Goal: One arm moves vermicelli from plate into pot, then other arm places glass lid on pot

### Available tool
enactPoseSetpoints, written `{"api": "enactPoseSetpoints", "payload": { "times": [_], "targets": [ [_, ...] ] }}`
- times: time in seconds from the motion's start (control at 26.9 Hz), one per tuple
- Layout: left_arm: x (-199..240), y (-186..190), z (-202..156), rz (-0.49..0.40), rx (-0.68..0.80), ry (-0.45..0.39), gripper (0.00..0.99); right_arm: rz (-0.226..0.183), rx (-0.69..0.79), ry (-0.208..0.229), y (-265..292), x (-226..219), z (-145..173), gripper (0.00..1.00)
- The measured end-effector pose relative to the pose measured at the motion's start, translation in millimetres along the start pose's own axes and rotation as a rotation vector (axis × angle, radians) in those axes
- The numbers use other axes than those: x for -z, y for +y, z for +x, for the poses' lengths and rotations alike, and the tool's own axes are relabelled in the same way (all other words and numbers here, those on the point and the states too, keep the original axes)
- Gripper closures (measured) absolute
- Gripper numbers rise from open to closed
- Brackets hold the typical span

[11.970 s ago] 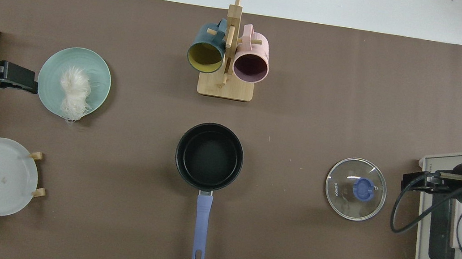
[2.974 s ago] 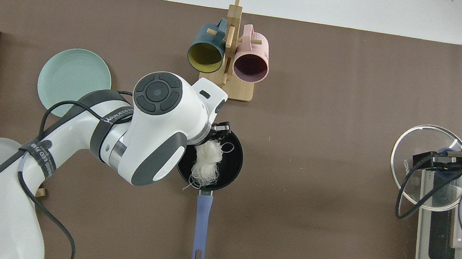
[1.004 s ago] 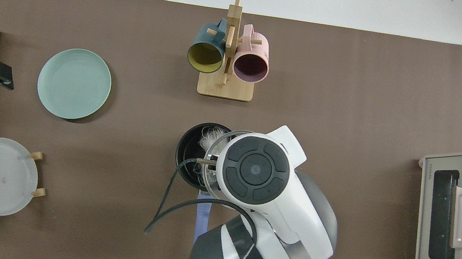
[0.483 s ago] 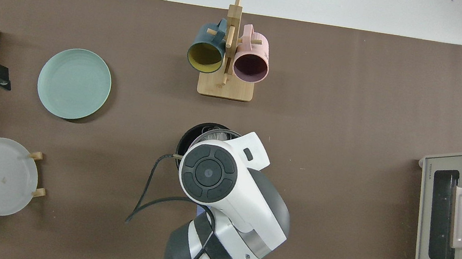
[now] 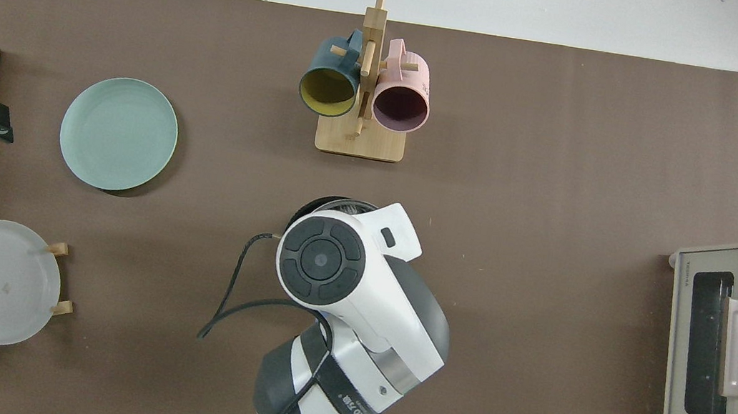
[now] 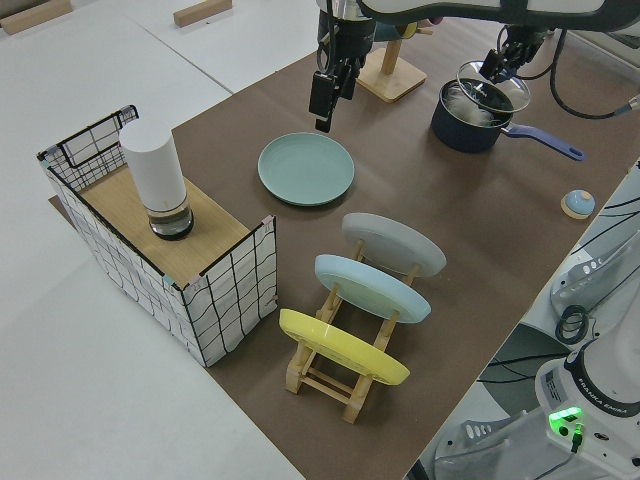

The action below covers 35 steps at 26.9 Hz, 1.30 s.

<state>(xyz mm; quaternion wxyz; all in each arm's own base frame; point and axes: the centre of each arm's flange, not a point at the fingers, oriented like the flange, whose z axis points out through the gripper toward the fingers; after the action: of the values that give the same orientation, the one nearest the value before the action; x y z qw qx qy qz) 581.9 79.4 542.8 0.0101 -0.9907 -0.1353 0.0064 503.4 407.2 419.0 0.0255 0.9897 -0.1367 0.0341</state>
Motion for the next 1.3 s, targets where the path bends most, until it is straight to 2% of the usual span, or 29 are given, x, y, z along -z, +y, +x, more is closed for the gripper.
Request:
{"api": "enactPoseSetpoints", "payload": {
  "times": [0.15, 0.3, 0.63, 0.86, 1.3],
  "targets": [
    [1, 3, 0, -0.002, 0.003, 0.006, 0.000, -0.015, -0.003, -0.005, -13, 9, 10, 0.49],
    [3, 6, -1, 0.002, 0.002, 0.012, 0.000, -0.012, -0.007, 0.001, -22, 12, 18, 0.49],
    [9, 28, -7, 0.004, -0.035, 0.022, 0.000, -0.026, -0.004, -0.007, -28, -3, 19, 0.49],
    [12, 35, -9, 0.008, -0.052, 0.028, 0.000, 0.019, -0.016, -0.011, -33, -7, 21, 0.49],
    [17, 41, -12, 0.005, -0.065, 0.036, 0.000, 0.006, -0.003, -0.029, -32, -21, 16, 0.49]
  ]
}}
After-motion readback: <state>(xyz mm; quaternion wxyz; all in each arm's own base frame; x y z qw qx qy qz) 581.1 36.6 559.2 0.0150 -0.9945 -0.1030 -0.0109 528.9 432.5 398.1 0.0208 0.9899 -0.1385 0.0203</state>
